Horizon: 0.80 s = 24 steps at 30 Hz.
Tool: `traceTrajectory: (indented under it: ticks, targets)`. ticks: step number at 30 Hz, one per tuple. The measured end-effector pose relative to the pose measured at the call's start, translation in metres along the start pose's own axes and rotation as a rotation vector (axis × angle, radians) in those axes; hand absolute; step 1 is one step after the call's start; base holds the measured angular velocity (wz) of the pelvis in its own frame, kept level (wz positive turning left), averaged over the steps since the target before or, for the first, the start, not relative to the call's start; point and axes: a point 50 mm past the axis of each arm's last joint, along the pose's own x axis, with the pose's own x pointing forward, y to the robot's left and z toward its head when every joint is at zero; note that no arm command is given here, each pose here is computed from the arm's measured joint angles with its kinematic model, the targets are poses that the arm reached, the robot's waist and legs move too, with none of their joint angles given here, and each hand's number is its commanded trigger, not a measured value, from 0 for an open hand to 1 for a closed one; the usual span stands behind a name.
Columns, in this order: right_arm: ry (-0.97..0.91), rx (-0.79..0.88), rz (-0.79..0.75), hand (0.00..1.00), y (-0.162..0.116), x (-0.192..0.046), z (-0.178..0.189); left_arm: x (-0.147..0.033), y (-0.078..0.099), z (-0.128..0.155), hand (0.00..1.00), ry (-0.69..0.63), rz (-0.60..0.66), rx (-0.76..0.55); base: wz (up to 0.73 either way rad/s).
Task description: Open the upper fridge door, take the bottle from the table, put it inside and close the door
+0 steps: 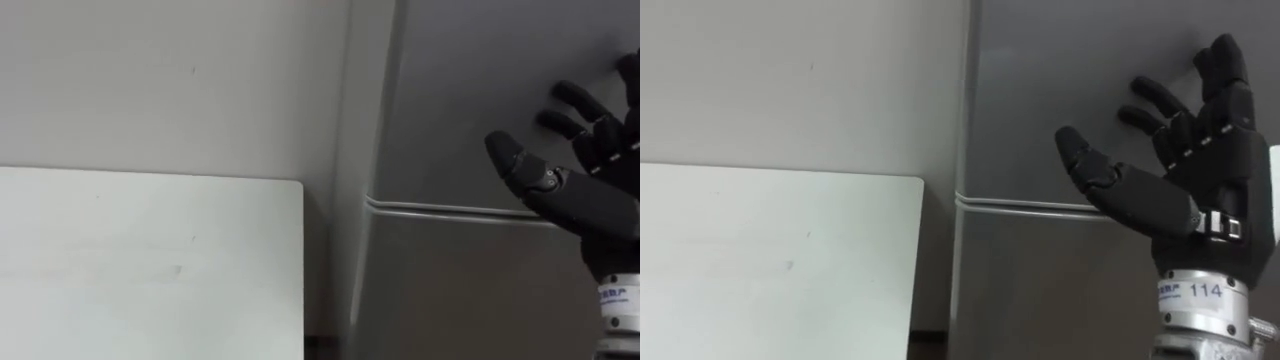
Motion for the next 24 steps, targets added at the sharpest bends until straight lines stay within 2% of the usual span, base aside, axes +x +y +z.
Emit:
traceTrajectory:
  ticks: [9, 24]
  targets:
    - [-0.018, -0.048, -0.062, 0.0, -0.0027, 0.0038, -0.0026, -0.0004, 0.0023, -0.0018, 0.0, -0.004, -0.021, 0.002, 0.02]
    - [-0.025, -0.049, -0.079, 0.0, -0.003, 0.0054, -0.0028, -0.0007, 0.0035, -0.0024, 0.0, -0.008, -0.031, 0.003, 0.0]
